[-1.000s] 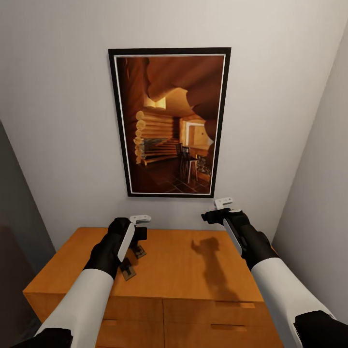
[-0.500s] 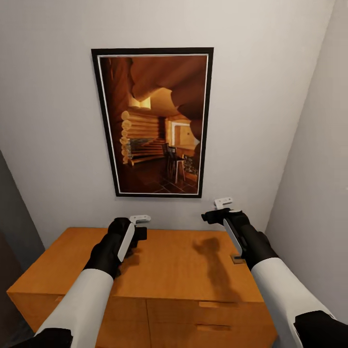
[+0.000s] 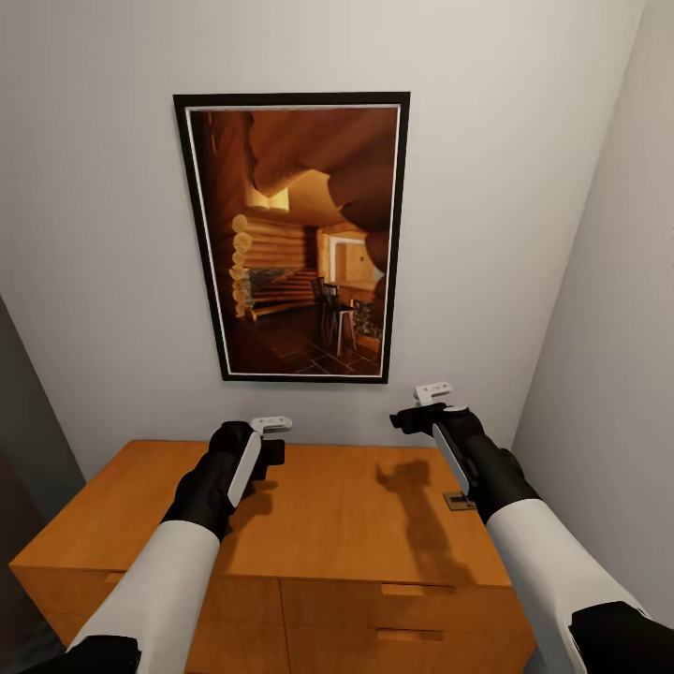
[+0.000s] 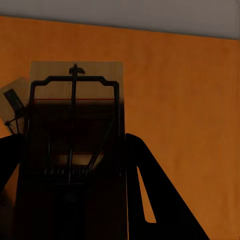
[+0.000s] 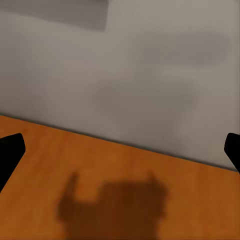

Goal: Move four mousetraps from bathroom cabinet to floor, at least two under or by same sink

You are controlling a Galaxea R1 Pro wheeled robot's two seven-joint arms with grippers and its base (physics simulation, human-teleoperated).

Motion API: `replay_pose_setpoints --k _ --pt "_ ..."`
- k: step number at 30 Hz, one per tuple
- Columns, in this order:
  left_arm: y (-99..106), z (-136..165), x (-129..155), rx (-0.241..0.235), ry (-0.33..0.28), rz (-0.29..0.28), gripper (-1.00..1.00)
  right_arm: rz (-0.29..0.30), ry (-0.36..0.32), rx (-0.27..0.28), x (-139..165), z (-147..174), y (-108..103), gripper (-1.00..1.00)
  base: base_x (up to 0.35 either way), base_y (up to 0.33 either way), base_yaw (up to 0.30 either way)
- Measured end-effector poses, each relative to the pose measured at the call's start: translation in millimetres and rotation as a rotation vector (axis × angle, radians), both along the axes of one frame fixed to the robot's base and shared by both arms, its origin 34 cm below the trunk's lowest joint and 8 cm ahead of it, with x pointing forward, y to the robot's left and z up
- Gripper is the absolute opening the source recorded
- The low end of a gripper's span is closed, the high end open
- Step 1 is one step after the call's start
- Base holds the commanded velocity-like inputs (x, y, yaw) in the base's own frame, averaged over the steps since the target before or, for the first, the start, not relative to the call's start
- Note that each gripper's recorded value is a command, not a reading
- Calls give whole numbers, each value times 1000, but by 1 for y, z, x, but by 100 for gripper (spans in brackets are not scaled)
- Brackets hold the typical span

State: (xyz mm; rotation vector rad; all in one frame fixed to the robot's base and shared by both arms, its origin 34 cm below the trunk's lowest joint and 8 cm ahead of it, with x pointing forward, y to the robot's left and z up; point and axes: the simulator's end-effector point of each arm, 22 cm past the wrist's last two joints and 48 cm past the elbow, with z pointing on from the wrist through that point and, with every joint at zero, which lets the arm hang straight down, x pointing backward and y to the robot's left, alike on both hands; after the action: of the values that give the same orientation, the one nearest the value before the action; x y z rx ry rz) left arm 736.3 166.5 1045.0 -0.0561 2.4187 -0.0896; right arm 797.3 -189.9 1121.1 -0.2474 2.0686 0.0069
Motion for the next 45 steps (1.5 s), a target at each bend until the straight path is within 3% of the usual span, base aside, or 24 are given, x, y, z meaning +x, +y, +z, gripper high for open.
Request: replay_pose_setpoints --k 21,45 --pt "0 0 0 0 0 0 -100 0 0 0 0 0 0 100 0 18 4" --pt "0 8 -1 0 -12 0 -100 0 -12 0 -2 8 0 100 0 166 -210"
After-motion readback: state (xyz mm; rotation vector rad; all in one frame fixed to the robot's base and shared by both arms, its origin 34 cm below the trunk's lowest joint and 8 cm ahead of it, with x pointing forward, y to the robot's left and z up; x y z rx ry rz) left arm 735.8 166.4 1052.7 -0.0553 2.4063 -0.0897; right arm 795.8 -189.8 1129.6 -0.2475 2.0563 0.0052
